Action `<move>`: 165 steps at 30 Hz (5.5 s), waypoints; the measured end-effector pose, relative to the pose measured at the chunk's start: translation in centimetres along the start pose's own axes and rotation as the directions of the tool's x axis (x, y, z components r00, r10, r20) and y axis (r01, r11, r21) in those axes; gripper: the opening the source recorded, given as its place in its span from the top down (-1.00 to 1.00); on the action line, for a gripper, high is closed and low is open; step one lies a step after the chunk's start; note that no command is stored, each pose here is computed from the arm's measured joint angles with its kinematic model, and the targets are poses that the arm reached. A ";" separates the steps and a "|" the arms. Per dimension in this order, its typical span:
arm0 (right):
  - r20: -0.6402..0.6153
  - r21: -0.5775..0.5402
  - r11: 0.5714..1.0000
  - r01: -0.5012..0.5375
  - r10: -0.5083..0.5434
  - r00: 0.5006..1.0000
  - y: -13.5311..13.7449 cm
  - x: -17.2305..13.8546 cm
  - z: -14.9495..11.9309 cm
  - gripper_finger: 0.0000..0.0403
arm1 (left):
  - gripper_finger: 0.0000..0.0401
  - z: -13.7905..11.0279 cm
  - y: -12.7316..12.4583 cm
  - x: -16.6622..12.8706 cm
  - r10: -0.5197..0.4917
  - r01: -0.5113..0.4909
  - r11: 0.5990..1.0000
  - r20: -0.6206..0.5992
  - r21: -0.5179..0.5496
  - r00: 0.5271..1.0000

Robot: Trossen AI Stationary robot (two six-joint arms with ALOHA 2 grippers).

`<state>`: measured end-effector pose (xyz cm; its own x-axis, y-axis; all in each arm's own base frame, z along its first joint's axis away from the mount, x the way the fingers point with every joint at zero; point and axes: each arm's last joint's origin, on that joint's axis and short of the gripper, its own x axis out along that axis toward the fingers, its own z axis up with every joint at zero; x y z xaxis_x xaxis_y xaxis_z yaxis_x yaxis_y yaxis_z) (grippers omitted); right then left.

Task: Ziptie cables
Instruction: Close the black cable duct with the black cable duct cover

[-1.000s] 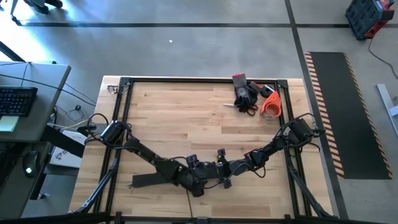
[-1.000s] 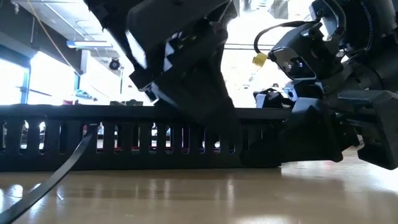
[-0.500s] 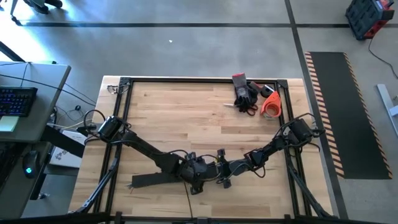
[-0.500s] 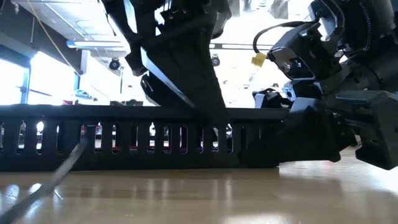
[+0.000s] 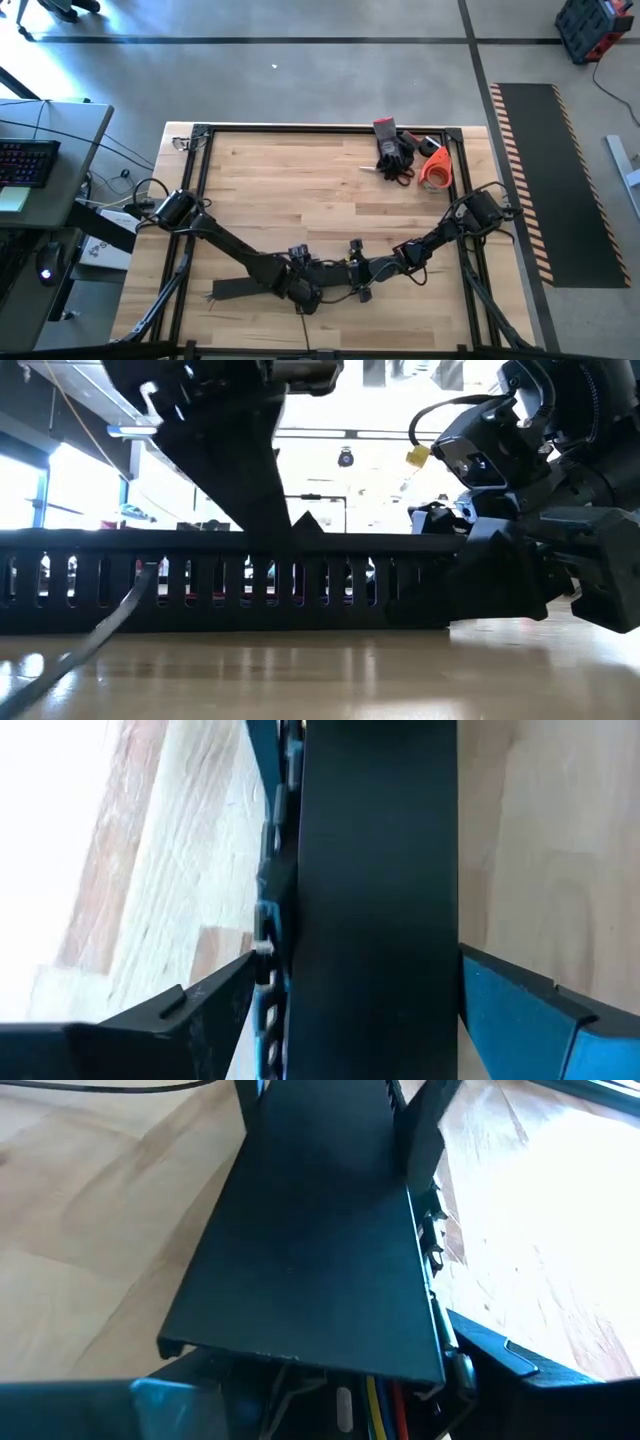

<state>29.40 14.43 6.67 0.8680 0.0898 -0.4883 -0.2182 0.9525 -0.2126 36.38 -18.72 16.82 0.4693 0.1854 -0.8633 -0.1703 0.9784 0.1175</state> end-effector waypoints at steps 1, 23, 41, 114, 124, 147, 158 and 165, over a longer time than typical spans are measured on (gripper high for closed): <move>0.001 0.000 1.000 0.000 0.000 1.000 0.0 0.0 0.0 -0.02 | -0.46 0.1 0.0 -0.2 0.005 -0.005 1.000 -0.003 0.005 1.000; 0.012 0.008 1.000 -0.008 0.007 1.000 0.0 0.0 0.1 -0.02 | -0.46 -1.6 -0.8 0.2 0.022 -0.025 0.995 -0.034 -0.096 0.999; 0.018 0.005 1.000 -0.008 0.008 1.000 0.0 0.0 0.2 -0.02 | -0.24 -1.0 -0.1 0.4 -0.093 0.074 0.987 -0.129 -0.143 0.987; 0.003 0.006 1.000 -0.019 0.019 1.000 0.1 0.0 0.1 0.02 | 0.19 -2.0 -2.5 0.0 0.193 -0.193 0.975 -0.014 -0.112 0.981; -0.005 0.012 1.000 0.007 -0.007 1.000 0.0 0.0 0.0 0.03 | 0.28 -2.3 -2.6 -0.5 0.229 -0.229 0.966 -0.014 -0.123 0.973; -0.009 0.007 0.997 0.077 -0.076 0.997 -0.2 0.0 -0.1 -0.14 | 0.96 -1.5 -2.4 -2.6 0.326 -0.326 0.945 -0.010 0.021 0.945; -0.050 -0.001 0.989 0.145 -0.145 0.988 -0.7 -0.4 0.2 -0.65 | 0.98 0.5 -2.5 -5.9 0.374 -0.376 0.926 0.040 0.039 0.926; -0.146 -0.072 0.973 0.218 -0.227 0.963 -1.6 -1.9 0.8 -0.62 | 0.98 1.7 -3.2 -8.7 0.356 -0.360 0.933 0.100 0.024 0.929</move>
<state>28.49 12.96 8.62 0.8200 -0.1720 -0.5459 -0.0552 0.9256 -0.3745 34.34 -23.33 24.76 0.4619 0.5294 -0.7116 -0.3070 0.8481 0.4318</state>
